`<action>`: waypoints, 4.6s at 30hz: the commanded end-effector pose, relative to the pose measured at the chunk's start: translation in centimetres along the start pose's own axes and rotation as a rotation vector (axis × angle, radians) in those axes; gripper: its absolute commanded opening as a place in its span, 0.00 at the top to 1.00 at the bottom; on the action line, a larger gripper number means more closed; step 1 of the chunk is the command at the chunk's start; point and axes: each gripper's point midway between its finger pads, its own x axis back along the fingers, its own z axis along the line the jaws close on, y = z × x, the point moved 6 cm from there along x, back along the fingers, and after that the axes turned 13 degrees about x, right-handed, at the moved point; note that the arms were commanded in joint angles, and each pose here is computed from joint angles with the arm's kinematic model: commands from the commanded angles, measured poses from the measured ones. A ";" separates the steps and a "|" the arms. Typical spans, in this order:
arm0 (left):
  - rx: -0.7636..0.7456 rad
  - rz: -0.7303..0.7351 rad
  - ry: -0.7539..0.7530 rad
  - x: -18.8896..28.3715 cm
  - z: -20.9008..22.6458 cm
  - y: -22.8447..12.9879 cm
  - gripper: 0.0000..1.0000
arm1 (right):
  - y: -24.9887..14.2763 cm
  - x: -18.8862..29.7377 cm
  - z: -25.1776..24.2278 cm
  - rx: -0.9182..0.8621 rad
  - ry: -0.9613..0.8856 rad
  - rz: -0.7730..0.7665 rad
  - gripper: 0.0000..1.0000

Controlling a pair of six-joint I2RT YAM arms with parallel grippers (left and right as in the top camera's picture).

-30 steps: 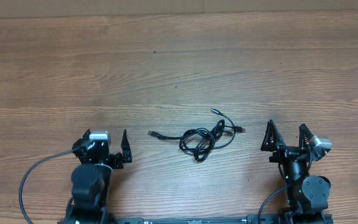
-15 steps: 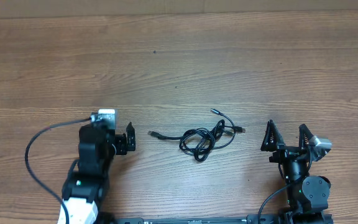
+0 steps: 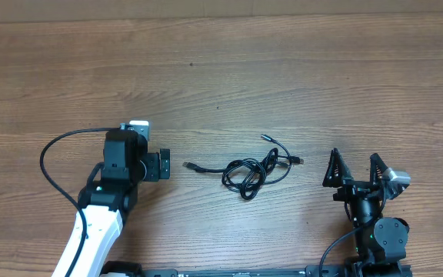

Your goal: Untangle cables

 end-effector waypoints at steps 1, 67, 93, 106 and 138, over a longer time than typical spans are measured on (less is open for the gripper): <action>0.013 0.000 -0.008 0.2 -0.2 1.1 0.00 | -0.2 0.0 -0.2 0.007 -0.009 -0.005 0.00; -0.008 0.159 -0.036 -2.1 -1.2 1.4 0.00 | -0.2 0.0 -0.2 0.007 -0.010 -0.005 0.00; -0.007 0.161 -0.043 -2.1 -1.3 1.3 0.01 | -0.2 0.0 -0.2 0.007 -0.010 -0.005 0.00; -0.007 0.161 -0.043 -2.1 -1.3 1.3 0.00 | -0.2 0.0 -0.2 0.007 -0.009 -0.005 0.00; -0.007 0.160 -0.044 -2.1 -1.3 1.4 0.00 | -0.2 0.0 -0.2 0.007 -0.009 -0.005 0.00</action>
